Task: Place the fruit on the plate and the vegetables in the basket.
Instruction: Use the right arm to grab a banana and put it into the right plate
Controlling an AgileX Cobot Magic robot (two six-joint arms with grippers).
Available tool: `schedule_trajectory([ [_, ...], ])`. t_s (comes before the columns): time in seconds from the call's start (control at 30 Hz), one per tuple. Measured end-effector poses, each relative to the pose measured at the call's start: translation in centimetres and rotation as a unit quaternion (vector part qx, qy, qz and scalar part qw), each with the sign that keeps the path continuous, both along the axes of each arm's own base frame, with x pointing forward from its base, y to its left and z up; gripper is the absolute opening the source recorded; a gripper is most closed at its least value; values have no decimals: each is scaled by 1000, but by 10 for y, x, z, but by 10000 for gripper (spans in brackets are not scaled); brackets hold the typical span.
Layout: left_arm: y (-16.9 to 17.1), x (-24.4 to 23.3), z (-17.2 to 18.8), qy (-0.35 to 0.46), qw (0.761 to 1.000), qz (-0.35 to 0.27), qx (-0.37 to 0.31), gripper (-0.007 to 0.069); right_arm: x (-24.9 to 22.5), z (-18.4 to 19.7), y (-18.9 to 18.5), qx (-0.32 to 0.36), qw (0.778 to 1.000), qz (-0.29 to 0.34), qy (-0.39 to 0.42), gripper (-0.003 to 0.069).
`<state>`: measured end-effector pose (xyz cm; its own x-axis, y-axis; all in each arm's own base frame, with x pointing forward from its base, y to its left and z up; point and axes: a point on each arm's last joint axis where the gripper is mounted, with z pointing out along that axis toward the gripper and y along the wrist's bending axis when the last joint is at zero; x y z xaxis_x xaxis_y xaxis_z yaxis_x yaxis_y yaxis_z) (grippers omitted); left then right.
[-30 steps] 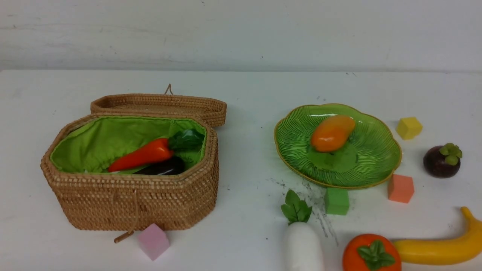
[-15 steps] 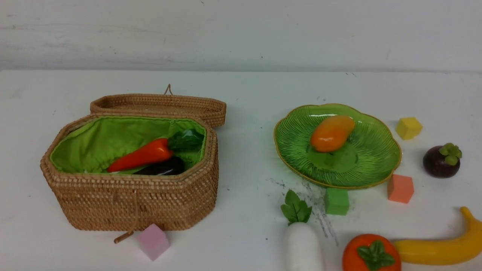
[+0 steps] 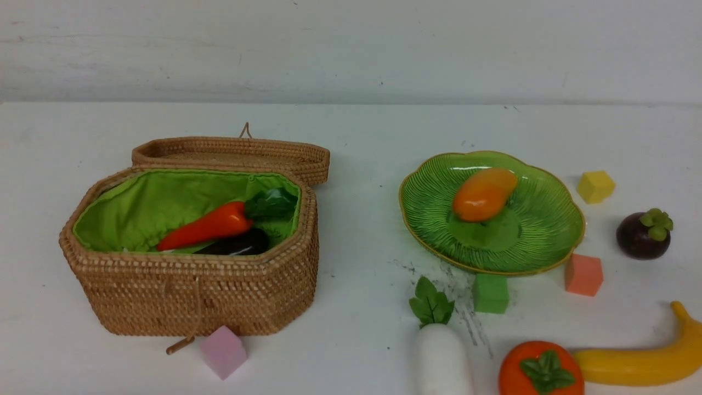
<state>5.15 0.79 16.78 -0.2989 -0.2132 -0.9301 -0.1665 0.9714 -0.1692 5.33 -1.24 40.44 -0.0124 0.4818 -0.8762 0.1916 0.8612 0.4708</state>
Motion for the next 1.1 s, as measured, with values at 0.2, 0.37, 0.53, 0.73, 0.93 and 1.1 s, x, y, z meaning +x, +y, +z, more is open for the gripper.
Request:
schedule_trajectory([
  [0.2,0,0,0,0,1000,0,0,83,37,-1,-10,-90,970,-11,224,243],
  [0.37,0,0,0,-1,1000,0,0,85,74,-34,-5,-54,942,31,329,243],
  [0.53,0,0,0,-1,1000,0,0,88,94,-60,8,7,921,98,378,243],
  [0.73,0,0,0,-1,1000,0,0,92,114,-73,18,49,903,145,401,244],
  [0.93,0,0,0,-1,1000,0,0,95,142,-97,17,116,876,114,453,283],
  [1.1,0,0,0,-1,1000,0,0,95,161,-117,16,164,855,82,486,379],
])
